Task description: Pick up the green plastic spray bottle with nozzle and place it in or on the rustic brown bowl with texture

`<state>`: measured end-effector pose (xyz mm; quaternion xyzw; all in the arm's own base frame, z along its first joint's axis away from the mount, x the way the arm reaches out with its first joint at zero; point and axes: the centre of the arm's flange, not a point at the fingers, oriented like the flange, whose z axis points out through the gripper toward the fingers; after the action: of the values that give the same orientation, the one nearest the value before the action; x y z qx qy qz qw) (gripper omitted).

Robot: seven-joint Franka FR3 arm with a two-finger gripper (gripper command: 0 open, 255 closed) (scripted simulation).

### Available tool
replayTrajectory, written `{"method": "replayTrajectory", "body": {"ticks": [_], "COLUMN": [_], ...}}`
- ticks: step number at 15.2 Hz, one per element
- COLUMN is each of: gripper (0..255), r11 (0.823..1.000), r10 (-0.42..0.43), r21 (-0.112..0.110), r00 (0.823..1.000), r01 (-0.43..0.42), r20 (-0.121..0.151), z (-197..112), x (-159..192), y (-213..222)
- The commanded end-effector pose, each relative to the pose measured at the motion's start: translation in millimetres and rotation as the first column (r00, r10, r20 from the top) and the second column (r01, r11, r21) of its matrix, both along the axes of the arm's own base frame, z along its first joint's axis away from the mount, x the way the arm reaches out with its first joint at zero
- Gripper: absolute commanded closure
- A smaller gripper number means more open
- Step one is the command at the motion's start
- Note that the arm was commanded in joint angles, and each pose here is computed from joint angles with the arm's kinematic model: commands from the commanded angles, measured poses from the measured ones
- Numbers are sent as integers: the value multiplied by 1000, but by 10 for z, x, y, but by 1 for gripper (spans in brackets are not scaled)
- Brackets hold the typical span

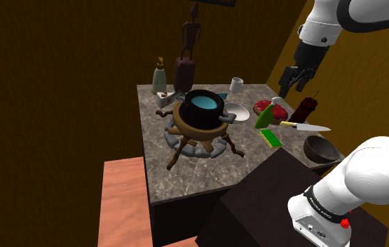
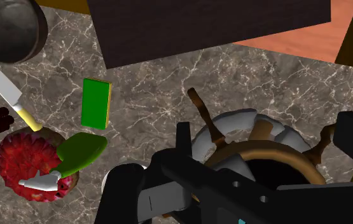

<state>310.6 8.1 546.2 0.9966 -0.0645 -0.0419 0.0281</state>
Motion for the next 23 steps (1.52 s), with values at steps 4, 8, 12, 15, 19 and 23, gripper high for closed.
{"method": "replayTrajectory", "body": {"ticks": [4,8,12,15,19,23], "gripper": [0,0,0,0,0,0], "r11": [996,976,941,905,845,771], "r10": [94,218,338,425,535,637], "r21": [1,2,3,3,4,5], "r00": [996,976,941,905,845,771], "r01": [-94,-218,-338,-425,-535,-637], "r20": [0,1,2,3,4,5], "z": [-176,-411,-646,-823,-1059,-1296], "x": [-47,-60,-14,57,201,399], "y": [-342,-801,-1258,-1594,-2030,-2443]}}
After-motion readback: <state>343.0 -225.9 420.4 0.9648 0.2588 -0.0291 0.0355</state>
